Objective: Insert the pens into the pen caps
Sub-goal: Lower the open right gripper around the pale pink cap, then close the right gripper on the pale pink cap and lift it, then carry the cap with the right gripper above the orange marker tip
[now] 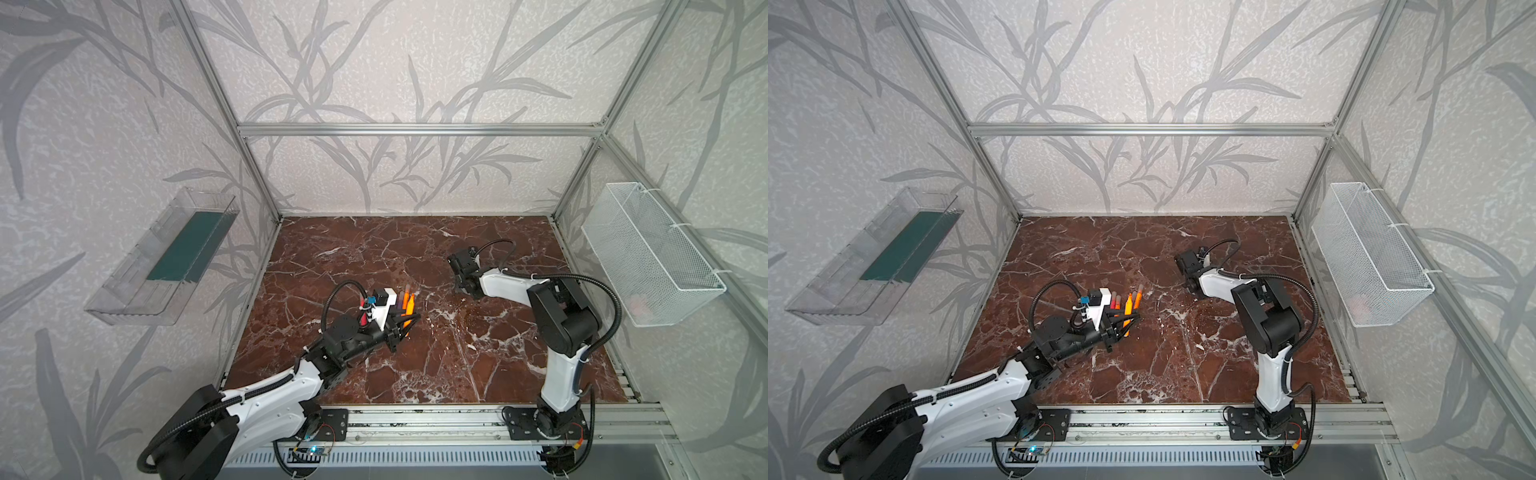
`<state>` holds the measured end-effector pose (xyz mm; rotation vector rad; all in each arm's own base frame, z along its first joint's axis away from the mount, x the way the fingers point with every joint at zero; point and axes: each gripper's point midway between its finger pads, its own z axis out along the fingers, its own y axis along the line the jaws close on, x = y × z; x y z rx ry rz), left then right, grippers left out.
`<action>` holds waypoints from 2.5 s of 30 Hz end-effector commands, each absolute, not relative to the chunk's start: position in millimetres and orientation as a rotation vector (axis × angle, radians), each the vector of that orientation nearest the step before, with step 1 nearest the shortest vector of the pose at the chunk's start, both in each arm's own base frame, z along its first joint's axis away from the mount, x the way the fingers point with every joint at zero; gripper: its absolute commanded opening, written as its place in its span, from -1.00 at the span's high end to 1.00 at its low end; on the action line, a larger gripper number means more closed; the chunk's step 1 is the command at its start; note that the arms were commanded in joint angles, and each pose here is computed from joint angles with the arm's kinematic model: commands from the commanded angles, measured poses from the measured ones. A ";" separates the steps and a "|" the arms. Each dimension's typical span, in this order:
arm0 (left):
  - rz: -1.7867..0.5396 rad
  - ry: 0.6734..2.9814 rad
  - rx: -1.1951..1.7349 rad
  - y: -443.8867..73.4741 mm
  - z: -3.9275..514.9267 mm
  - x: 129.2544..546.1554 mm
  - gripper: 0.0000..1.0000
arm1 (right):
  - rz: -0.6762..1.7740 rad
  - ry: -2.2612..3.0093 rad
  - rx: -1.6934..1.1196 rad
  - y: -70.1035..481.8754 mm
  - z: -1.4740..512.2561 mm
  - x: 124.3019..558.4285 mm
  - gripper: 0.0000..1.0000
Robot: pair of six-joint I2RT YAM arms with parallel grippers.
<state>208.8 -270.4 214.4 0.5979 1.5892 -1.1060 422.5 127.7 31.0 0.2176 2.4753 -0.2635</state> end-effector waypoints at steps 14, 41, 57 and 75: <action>-1.095 1.568 0.607 -268.4 215.8 207.3 1.00 | -0.102 2.558 0.180 136.8 23.7 455.5 -0.27; -1.092 1.579 0.610 -271.4 214.5 210.5 1.00 | -0.028 2.628 0.220 135.3 6.8 453.4 0.54; -1.101 1.659 0.603 -294.6 196.3 234.3 1.00 | 0.412 2.336 0.203 158.0 122.8 418.0 0.93; -1.220 1.637 0.603 -324.8 199.9 239.6 1.00 | 1.191 1.574 -0.158 269.7 304.1 310.1 1.00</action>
